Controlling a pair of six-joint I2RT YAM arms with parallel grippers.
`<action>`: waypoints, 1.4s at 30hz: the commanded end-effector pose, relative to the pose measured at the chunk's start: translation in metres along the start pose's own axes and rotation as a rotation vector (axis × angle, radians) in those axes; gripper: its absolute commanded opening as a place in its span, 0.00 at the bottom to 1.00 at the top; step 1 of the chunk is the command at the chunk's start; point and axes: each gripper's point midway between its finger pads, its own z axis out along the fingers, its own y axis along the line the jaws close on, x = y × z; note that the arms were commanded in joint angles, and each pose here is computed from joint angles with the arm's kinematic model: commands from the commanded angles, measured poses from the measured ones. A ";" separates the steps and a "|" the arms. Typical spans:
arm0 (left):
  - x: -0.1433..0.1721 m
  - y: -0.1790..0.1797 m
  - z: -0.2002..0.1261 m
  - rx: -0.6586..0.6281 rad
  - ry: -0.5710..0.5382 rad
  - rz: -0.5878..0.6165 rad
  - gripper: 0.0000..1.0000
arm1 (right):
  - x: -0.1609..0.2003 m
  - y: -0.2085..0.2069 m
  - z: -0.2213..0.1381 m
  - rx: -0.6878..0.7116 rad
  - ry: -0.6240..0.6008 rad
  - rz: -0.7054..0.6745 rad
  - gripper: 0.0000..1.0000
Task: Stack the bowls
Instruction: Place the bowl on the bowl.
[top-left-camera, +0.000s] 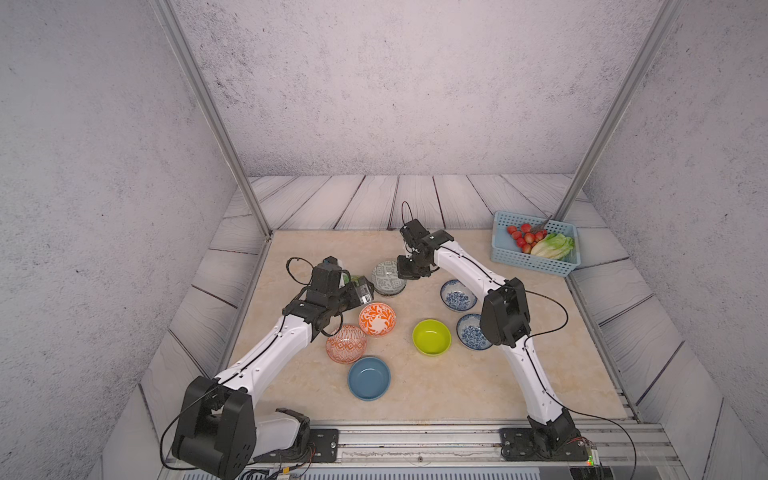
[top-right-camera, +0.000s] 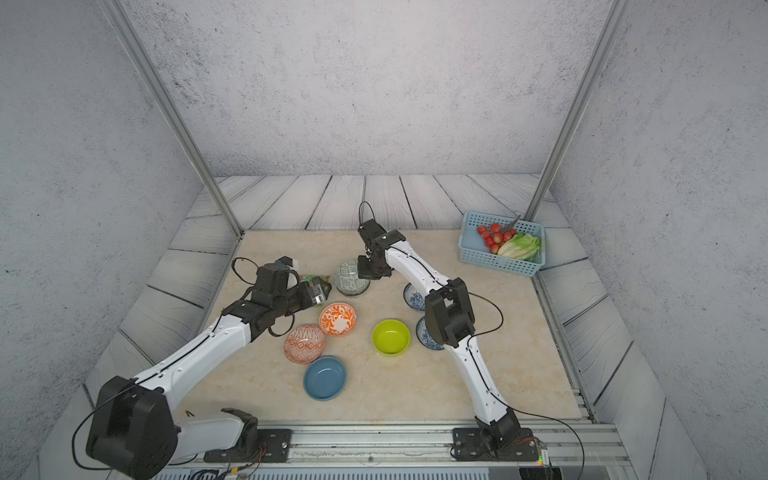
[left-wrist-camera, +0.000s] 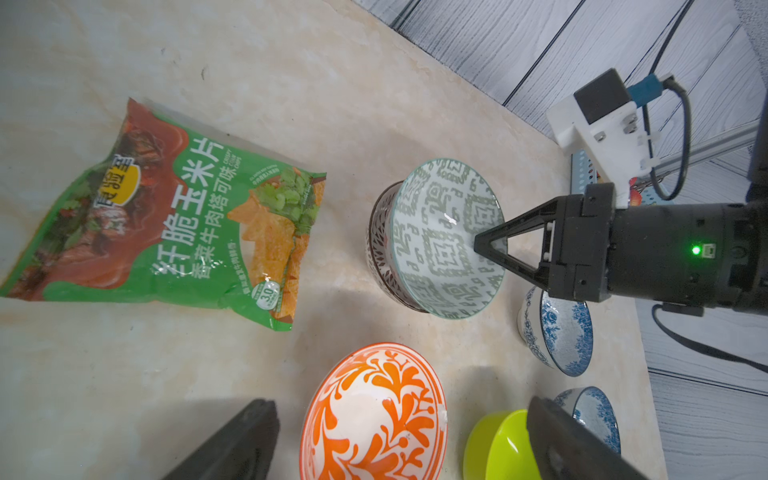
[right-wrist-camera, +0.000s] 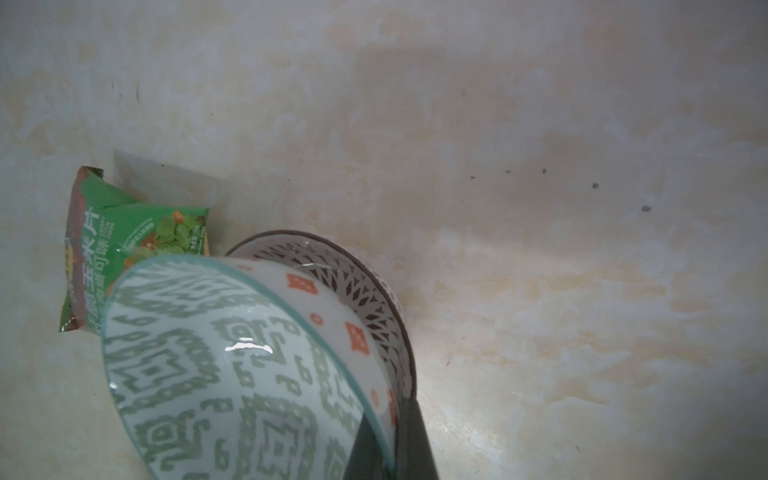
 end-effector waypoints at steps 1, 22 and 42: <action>-0.003 0.000 -0.002 0.002 -0.020 -0.007 1.00 | -0.005 0.003 0.000 0.008 -0.018 0.008 0.00; -0.003 0.003 -0.003 -0.006 -0.021 -0.015 1.00 | 0.004 -0.001 0.006 0.045 0.009 -0.002 0.05; -0.003 0.005 -0.003 -0.007 -0.021 -0.022 1.00 | 0.003 -0.002 0.008 0.048 0.010 0.003 0.27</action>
